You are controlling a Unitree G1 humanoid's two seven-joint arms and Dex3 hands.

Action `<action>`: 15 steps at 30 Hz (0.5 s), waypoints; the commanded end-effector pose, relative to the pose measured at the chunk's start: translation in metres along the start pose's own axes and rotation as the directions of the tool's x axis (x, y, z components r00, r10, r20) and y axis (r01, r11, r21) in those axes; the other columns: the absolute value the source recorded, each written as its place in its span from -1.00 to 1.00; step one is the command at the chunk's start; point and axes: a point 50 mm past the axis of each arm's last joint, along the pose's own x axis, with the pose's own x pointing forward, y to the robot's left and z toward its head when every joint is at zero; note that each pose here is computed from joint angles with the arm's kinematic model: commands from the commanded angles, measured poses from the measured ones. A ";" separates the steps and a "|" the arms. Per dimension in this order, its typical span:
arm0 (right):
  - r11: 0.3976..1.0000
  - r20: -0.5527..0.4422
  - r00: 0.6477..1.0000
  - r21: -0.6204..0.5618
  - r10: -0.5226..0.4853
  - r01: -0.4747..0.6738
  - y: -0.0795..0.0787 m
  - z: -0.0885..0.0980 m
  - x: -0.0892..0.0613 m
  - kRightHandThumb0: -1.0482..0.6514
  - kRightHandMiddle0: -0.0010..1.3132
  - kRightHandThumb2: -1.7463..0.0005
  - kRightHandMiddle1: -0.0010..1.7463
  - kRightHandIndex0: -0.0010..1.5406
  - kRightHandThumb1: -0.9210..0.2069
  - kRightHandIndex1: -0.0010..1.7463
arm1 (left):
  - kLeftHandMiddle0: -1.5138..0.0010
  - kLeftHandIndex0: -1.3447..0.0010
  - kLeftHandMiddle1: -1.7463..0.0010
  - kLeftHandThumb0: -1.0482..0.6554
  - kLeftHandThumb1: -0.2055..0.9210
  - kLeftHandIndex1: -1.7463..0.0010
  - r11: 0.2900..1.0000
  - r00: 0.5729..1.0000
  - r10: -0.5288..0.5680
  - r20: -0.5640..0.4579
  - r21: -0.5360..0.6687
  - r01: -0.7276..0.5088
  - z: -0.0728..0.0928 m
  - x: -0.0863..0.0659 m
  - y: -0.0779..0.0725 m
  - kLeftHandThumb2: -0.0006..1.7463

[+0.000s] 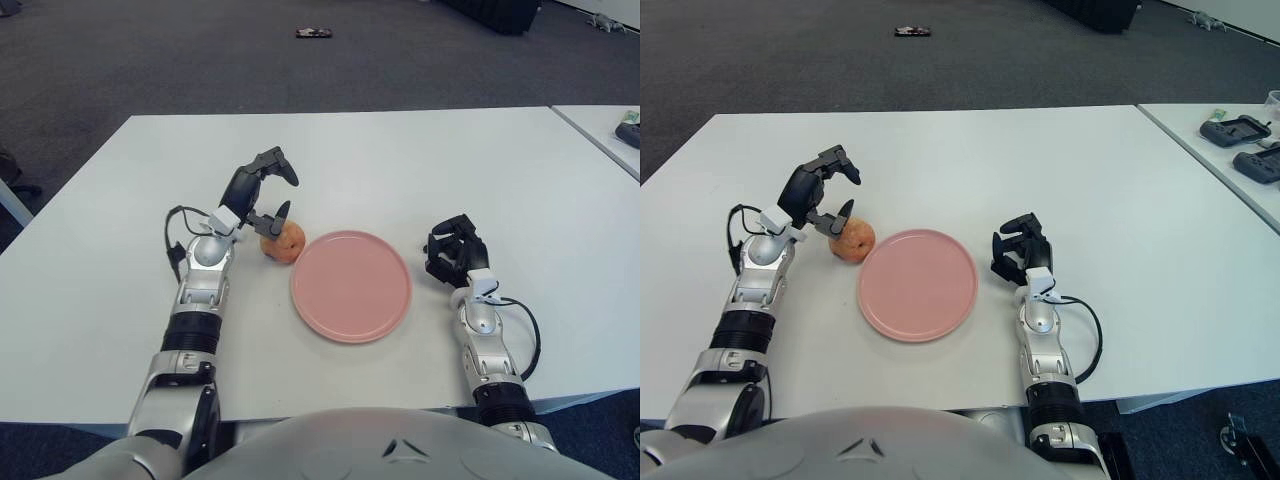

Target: Put the apple into the plate.

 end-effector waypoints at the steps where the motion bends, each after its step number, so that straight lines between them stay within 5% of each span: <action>1: 1.000 -0.059 0.998 -0.017 -0.007 0.006 -0.001 -0.009 -0.004 -0.23 -0.40 -0.11 1.00 -0.27 -0.43 0.64 | -0.01 0.03 -0.99 0.22 -0.58 -0.97 0.992 0.999 -0.046 0.027 0.114 0.043 0.006 0.008 0.005 0.87; 3: 1.000 -0.058 0.998 -0.015 -0.009 0.008 -0.001 -0.009 -0.004 -0.23 -0.39 -0.13 1.00 -0.26 -0.41 0.64 | 0.06 0.15 -1.00 0.22 -0.37 -0.90 0.985 0.997 -0.078 0.026 0.159 0.073 0.007 0.010 0.009 0.70; 4: 1.000 -0.056 0.998 -0.014 -0.010 0.009 -0.001 -0.009 -0.003 -0.24 -0.39 -0.14 1.00 -0.25 -0.40 0.64 | 0.38 0.19 -1.00 0.04 -0.18 -0.94 0.974 0.993 -0.113 0.024 0.200 0.106 0.011 0.013 0.013 0.56; 5: 1.000 -0.054 0.998 -0.013 -0.011 0.011 -0.001 -0.009 -0.003 -0.24 -0.38 -0.14 1.00 -0.24 -0.39 0.65 | 0.60 0.48 -0.95 -0.15 -0.26 -0.95 0.965 0.990 -0.137 0.021 0.229 0.129 0.014 0.016 0.016 0.52; 8: 1.000 -0.050 0.999 -0.012 -0.013 0.012 -0.001 -0.009 -0.004 -0.24 -0.38 -0.15 1.00 -0.23 -0.38 0.65 | 0.87 0.83 -0.81 -0.43 -0.34 -0.91 0.938 0.981 -0.191 0.015 0.296 0.179 0.023 0.020 0.021 0.47; 15: 1.000 -0.050 0.999 -0.008 -0.010 0.010 -0.001 -0.010 -0.004 -0.24 -0.38 -0.15 1.00 -0.25 -0.38 0.64 | 0.99 0.99 -0.06 -0.63 -0.18 -0.30 0.868 0.962 -0.272 -0.021 0.427 0.255 0.033 0.021 0.022 0.27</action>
